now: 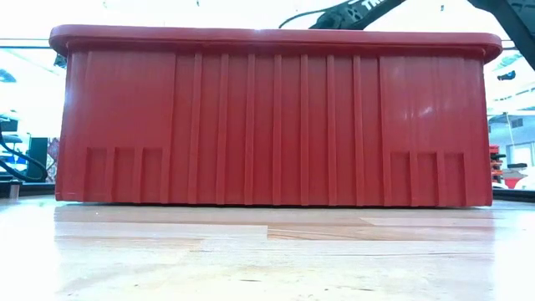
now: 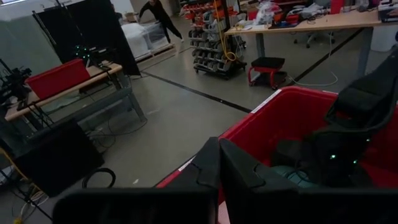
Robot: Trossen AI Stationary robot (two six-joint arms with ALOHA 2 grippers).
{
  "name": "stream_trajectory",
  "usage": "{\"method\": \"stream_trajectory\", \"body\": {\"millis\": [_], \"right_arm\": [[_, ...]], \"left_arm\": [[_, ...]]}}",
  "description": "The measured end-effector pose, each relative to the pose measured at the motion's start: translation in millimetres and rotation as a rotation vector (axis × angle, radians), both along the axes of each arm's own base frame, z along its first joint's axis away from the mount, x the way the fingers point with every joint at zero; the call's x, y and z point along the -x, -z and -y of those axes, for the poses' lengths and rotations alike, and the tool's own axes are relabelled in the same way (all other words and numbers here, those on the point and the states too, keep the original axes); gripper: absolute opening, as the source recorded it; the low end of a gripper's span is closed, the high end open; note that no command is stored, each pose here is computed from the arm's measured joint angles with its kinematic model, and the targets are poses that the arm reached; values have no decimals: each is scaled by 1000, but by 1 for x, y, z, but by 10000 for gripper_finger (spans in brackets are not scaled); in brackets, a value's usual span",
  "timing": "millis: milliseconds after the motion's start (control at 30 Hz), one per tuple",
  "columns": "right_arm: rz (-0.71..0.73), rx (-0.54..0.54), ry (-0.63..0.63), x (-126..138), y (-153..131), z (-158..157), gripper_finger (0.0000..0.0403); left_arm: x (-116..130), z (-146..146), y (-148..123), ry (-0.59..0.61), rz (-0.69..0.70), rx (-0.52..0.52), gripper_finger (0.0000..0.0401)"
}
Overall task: Pick and place slides into bin
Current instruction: Adjust the slides in the red bin
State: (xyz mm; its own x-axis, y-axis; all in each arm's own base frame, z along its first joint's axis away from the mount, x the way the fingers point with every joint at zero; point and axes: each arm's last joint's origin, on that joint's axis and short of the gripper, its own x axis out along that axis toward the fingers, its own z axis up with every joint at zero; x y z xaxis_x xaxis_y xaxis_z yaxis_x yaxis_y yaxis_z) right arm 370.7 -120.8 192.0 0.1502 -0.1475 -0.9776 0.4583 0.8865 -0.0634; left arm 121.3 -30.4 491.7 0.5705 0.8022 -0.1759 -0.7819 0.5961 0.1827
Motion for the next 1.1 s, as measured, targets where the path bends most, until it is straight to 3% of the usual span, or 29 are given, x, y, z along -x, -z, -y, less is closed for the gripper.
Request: {"method": "stream_trajectory", "body": {"millis": [500, 833, 1100], "right_arm": [[134, 94, 41, -4, 2, 25, 11], [34, 71, -12, 5, 5, 26, 11], [-85, 80, 54, 19, 6, 32, 11]], "left_arm": [[0, 0, 0, -2, 4, 2, 7], [0, 0, 0, -3, 5, 2, 23], [0, 0, 0, -4, 11, 6, 7]]}}
